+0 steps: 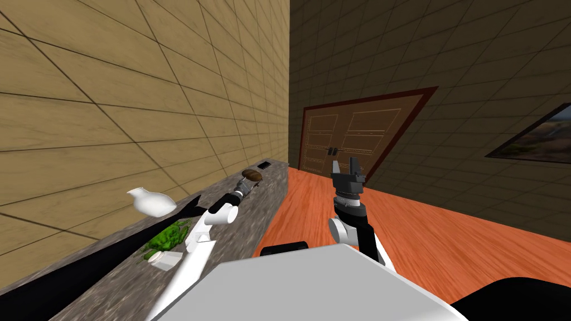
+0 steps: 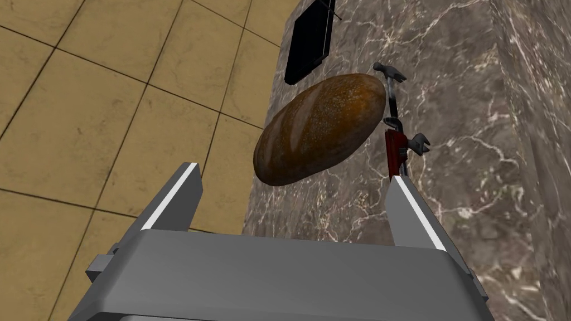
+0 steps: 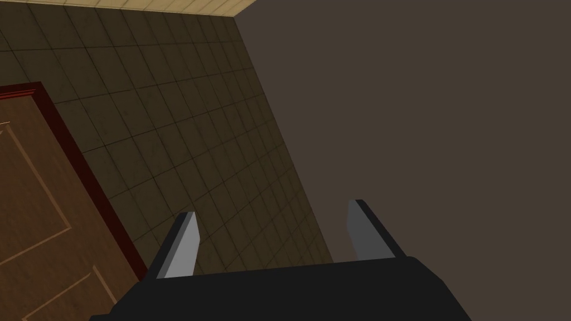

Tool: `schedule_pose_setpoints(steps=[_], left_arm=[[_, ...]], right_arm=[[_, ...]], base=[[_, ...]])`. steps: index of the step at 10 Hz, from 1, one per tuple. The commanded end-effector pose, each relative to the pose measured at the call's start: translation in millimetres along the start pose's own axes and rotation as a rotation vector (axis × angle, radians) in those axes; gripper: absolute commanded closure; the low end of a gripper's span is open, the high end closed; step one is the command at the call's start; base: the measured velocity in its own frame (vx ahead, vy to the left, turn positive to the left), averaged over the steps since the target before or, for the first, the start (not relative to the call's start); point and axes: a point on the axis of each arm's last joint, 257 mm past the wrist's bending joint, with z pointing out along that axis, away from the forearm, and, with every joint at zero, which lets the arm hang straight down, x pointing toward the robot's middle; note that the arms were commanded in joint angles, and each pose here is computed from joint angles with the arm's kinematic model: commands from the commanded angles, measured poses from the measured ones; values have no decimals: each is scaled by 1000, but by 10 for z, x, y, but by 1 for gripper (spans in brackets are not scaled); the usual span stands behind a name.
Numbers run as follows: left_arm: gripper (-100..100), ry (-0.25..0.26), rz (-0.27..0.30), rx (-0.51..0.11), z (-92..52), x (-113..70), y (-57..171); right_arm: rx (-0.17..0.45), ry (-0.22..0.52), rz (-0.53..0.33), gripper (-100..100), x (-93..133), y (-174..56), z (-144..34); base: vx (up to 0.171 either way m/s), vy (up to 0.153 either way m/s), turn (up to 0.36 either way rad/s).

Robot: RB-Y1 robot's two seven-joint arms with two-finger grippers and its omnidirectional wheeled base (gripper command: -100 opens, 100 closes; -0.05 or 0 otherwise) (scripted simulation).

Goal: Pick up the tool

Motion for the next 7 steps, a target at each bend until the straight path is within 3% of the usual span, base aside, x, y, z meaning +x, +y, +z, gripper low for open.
schedule_pose_setpoints(steps=[1,7], left_arm=[[-100,-19,-22,-40,18,-48,71],[-100,-83,-103,-172,103,-194,307]], right_arm=[[0,0,0,0,0,0,0],[0,0,0,0,0,0,0]], base=[[27,-15,37],[19,-9,26]])
